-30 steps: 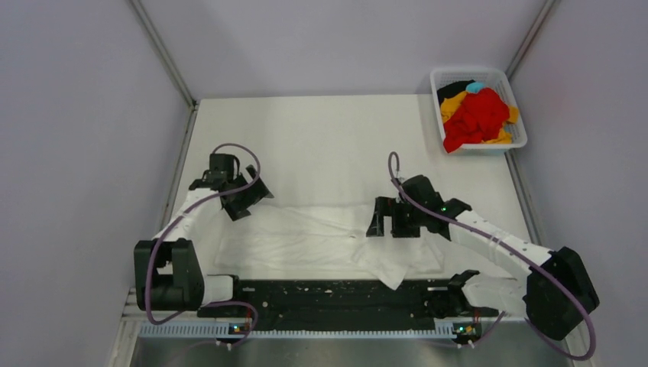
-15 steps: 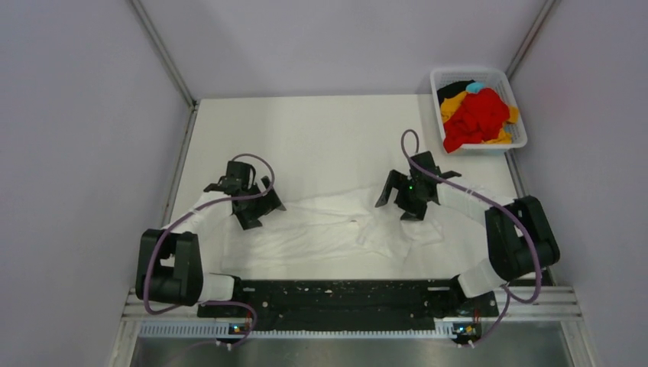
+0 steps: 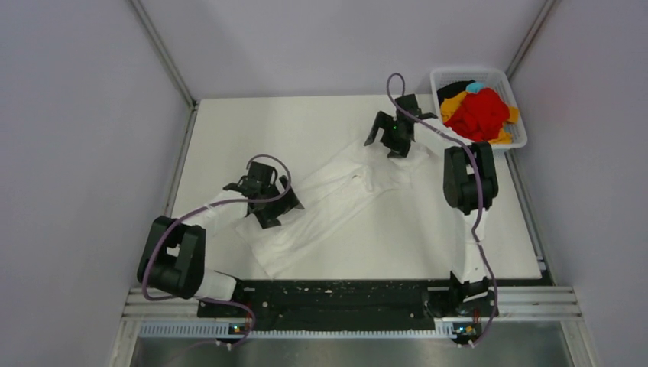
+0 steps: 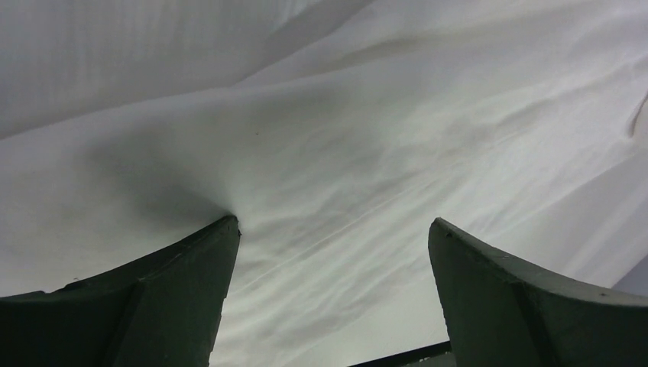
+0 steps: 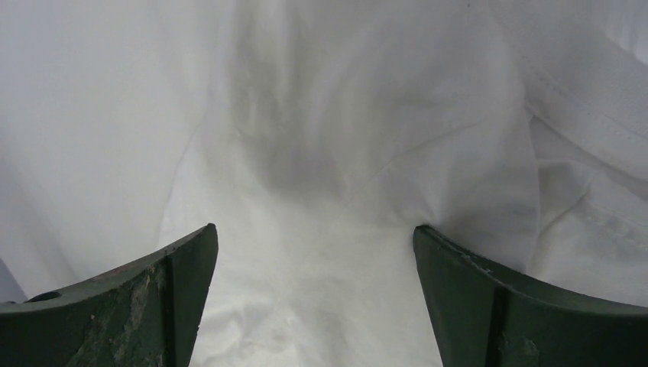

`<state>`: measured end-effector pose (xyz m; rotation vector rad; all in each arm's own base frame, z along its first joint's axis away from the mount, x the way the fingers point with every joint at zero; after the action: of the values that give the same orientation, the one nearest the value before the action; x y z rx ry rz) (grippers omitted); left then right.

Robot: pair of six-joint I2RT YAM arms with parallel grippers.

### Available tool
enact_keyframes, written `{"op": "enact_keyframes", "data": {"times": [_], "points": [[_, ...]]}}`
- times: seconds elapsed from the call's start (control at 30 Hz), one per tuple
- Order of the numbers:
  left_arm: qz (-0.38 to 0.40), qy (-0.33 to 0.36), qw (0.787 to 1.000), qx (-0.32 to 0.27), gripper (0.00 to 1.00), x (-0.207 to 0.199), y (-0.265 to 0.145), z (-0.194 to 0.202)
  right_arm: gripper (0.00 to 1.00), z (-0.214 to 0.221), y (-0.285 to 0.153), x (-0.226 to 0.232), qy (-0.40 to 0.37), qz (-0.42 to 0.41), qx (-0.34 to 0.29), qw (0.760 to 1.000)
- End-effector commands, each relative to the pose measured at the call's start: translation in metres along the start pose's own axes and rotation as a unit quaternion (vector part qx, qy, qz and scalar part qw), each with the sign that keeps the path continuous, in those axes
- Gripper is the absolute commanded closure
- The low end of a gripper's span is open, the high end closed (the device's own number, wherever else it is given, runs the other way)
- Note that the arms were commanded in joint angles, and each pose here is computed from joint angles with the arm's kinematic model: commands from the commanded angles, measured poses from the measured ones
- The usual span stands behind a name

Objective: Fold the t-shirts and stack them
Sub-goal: Rotate the tshirt 90 degrees

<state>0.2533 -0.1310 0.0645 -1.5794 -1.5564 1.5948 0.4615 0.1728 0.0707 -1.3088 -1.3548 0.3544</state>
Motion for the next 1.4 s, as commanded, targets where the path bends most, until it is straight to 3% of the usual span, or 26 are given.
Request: {"op": "enact_keyframes", "data": {"times": [0.0,0.13,0.27,0.5,0.7,0.87,1.03,1.1,1.23,1.37], "points": [[0.005,-0.015,1.000,0.023,0.01,-0.025,0.018,0.018,0.01,-0.022,0.050,-0.003,-0.010,0.007,0.018,1.000],[0.019,-0.007,0.999,0.048,0.01,-0.063,0.028,0.039,0.02,-0.043,0.087,0.029,-0.003,-0.047,0.019,0.999],[0.068,-0.004,0.995,0.077,0.01,-0.120,0.034,0.061,0.02,-0.065,0.120,0.071,0.003,-0.116,-0.017,0.993],[0.116,0.036,0.987,0.101,0.01,-0.199,0.039,0.093,0.01,-0.066,0.141,0.155,0.036,-0.275,-0.082,0.957],[0.127,0.064,0.985,0.100,0.01,-0.206,0.032,0.100,0.01,-0.073,0.099,0.194,-0.038,-0.295,-0.124,0.947],[0.167,0.133,0.976,0.051,0.01,-0.225,-0.010,0.084,0.01,-0.104,0.011,0.232,-0.096,-0.315,-0.193,0.924],[0.142,0.203,0.969,0.016,0.01,-0.207,-0.048,0.071,0.01,-0.113,-0.082,0.258,-0.137,-0.333,-0.228,0.904],[0.113,0.215,0.970,0.003,0.01,-0.184,-0.055,0.071,0.01,-0.110,-0.109,0.250,-0.153,-0.306,-0.238,0.909],[0.036,0.213,0.976,-0.014,0.01,-0.122,-0.054,0.073,0.01,-0.072,-0.136,0.191,-0.157,-0.215,-0.217,0.939],[0.033,0.196,0.980,0.012,0.01,-0.080,-0.041,0.087,0.01,-0.008,-0.149,0.107,-0.106,-0.146,-0.187,0.966]]}}
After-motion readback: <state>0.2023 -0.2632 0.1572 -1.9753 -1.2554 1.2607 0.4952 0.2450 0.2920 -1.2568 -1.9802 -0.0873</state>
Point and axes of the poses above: each gripper's point midway between its finger pads, its own y axis out along the fingers, its own x axis along the line the jaws close on, z = x × y, the point moved 3 cm from there along -y, back along the fingers, and after that the axes turned 7 degrees about y, right-handed, at the moved point
